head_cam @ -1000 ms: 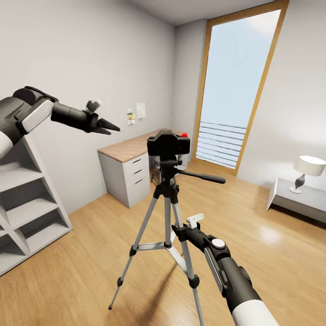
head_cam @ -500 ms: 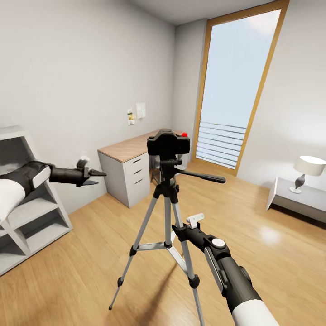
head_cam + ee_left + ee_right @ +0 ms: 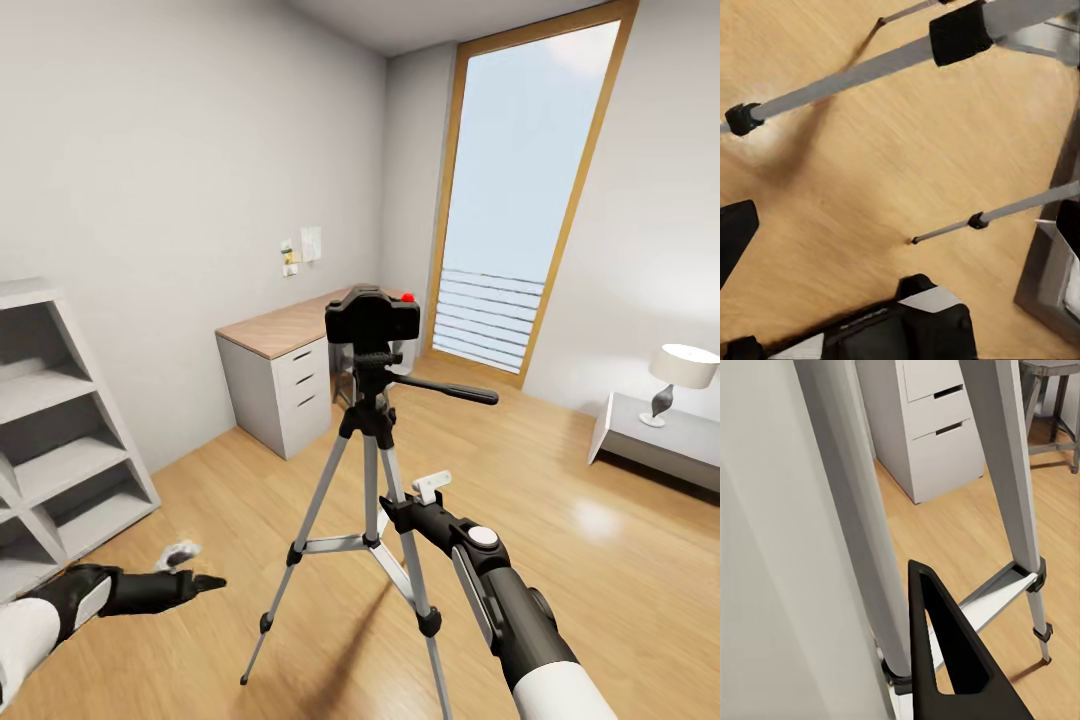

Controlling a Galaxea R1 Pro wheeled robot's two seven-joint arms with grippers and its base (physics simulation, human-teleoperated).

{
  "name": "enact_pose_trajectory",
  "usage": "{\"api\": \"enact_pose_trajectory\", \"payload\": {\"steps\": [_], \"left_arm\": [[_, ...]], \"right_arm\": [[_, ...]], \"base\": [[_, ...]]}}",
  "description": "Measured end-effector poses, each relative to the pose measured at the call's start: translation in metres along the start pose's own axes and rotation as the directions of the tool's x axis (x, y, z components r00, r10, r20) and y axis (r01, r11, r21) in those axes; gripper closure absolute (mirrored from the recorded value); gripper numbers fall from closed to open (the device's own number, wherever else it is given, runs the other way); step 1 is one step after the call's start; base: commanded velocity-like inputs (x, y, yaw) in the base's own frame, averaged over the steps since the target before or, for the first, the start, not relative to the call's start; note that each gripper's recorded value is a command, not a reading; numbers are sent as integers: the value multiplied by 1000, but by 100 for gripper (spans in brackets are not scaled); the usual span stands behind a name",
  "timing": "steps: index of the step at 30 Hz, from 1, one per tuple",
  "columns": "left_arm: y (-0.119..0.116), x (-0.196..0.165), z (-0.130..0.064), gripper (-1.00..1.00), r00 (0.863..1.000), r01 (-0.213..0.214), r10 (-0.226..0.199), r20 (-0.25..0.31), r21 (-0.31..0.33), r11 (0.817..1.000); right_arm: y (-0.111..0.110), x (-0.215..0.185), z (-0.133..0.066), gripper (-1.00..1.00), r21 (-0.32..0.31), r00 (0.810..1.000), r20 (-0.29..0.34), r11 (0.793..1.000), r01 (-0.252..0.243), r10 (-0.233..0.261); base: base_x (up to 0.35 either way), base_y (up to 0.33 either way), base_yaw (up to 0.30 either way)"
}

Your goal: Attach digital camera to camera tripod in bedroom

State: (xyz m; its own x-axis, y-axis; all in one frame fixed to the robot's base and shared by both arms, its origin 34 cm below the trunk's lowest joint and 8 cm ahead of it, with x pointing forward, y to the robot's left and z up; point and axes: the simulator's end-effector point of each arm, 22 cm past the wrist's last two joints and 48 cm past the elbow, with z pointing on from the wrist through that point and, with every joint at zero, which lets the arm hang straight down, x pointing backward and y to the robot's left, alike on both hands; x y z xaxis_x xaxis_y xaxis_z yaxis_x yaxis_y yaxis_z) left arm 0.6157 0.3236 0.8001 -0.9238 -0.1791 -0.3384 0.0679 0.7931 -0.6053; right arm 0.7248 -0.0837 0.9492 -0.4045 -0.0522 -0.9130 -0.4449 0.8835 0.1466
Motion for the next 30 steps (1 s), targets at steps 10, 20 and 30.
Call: {"api": "enact_pose_trajectory", "payload": {"steps": [10,20,30], "left_arm": [[92,221,23,-100,974,60,-128,-186,-334,941],[118,333,33,-100,984,-2,-108,-141,-620,785],[123,414,4,-100,953,164,-302,-17,-808,565]], "right_arm": [[0,0,0,100,0,1000,-1,1000,0,0],[-1,0,0,100,0,1000,-2,1000,0,0],[-1,0,-1,100,-1,1000,-2,1000,-1,1]], "base": [[0,0,0],[0,0,0],[0,0,0]]}}
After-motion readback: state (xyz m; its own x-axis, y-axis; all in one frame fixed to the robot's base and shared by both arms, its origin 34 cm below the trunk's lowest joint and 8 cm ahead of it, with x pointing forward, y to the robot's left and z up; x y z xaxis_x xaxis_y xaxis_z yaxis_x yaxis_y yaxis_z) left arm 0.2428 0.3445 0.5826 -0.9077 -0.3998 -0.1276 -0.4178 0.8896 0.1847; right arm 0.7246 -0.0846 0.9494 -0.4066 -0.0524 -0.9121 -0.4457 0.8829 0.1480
